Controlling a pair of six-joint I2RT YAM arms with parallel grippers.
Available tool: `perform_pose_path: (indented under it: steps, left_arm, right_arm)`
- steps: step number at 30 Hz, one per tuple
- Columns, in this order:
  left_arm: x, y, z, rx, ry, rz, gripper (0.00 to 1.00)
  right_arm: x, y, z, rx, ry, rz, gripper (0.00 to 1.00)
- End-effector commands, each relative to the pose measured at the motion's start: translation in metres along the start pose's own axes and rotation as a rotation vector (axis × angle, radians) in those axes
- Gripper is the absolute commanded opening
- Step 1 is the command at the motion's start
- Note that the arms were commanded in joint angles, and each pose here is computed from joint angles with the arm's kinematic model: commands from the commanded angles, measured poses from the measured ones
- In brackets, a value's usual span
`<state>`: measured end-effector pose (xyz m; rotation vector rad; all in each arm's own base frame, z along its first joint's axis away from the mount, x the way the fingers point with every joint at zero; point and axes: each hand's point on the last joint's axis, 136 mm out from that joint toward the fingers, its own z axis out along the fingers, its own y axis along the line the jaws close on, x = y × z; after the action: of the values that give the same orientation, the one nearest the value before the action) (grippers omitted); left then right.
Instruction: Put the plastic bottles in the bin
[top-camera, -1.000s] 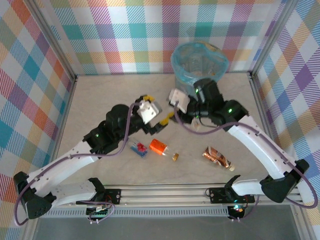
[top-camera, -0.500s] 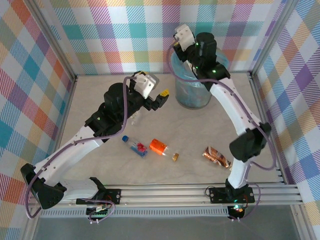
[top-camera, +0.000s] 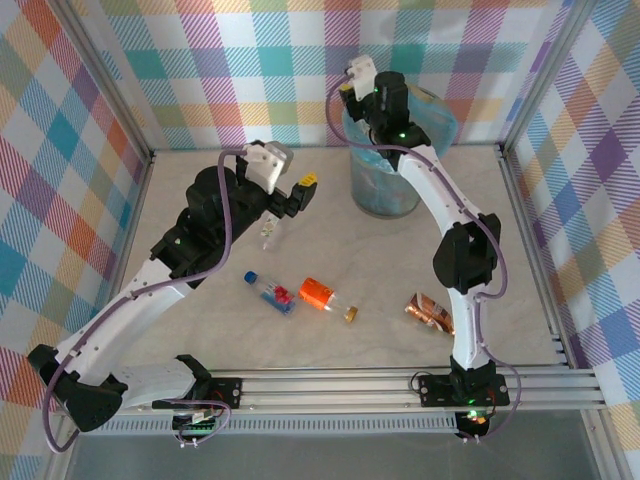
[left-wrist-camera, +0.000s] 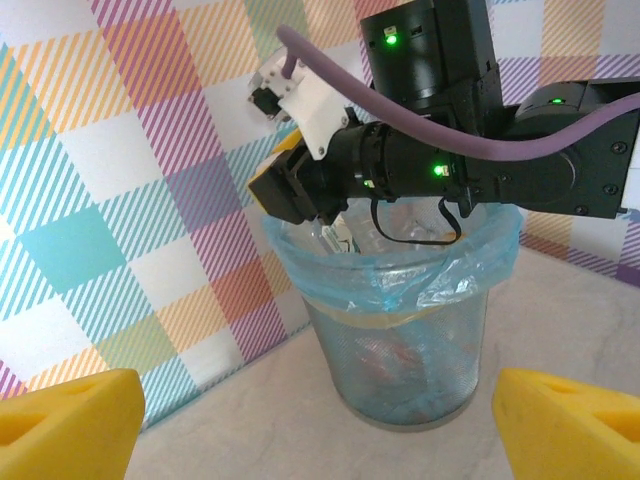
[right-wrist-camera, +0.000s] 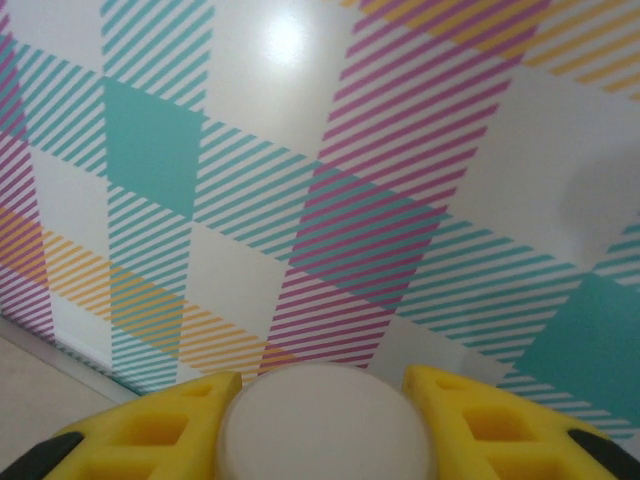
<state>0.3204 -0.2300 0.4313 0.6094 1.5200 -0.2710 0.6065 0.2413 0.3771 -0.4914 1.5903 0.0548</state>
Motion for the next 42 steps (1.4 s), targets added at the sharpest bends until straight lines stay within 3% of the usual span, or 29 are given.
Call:
perform_pose_path:
  steps: [1, 6, 12, 18, 25, 29, 36, 42]
  left_arm:
    - [0.006, 0.002, -0.003, 0.002, 0.014, -0.018, 0.9]
    - [0.007, 0.002, -0.003, 0.006, 0.018, -0.018, 0.9]
    - [0.008, 0.004, -0.001, 0.004, 0.022, -0.023, 0.9]
    - [0.011, 0.006, 0.0, -0.008, 0.033, -0.024, 0.9]
    - [0.022, 0.011, 0.004, -0.03, 0.073, -0.063, 0.9]
    - [0.032, 0.014, 0.004, -0.044, 0.112, -0.082, 0.9]
    - [0.064, 0.036, 0.004, -0.117, 0.232, -0.253, 0.91]
    - [0.082, 0.036, -0.003, -0.099, 0.29, -0.33, 0.91]
  right_arm:
    - [0.005, -0.018, -0.003, 0.052, -0.015, 0.084, 0.38]
    - [0.012, -0.023, -0.009, 0.073, -0.005, 0.114, 0.56]
    - [-0.038, -0.028, -0.026, 0.06, -0.099, 0.152, 0.65]
    - [-0.071, -0.023, -0.034, 0.018, -0.141, 0.144, 0.56]
    - [-0.052, -0.006, -0.036, -0.05, -0.03, 0.176, 0.45]
    - [-0.061, 0.028, -0.058, -0.152, 0.01, 0.154, 0.47]
    - [-0.063, 0.096, -0.104, -0.303, 0.088, 0.044, 0.55]
    - [-0.031, 0.102, -0.152, -0.306, 0.264, 0.141, 0.6]
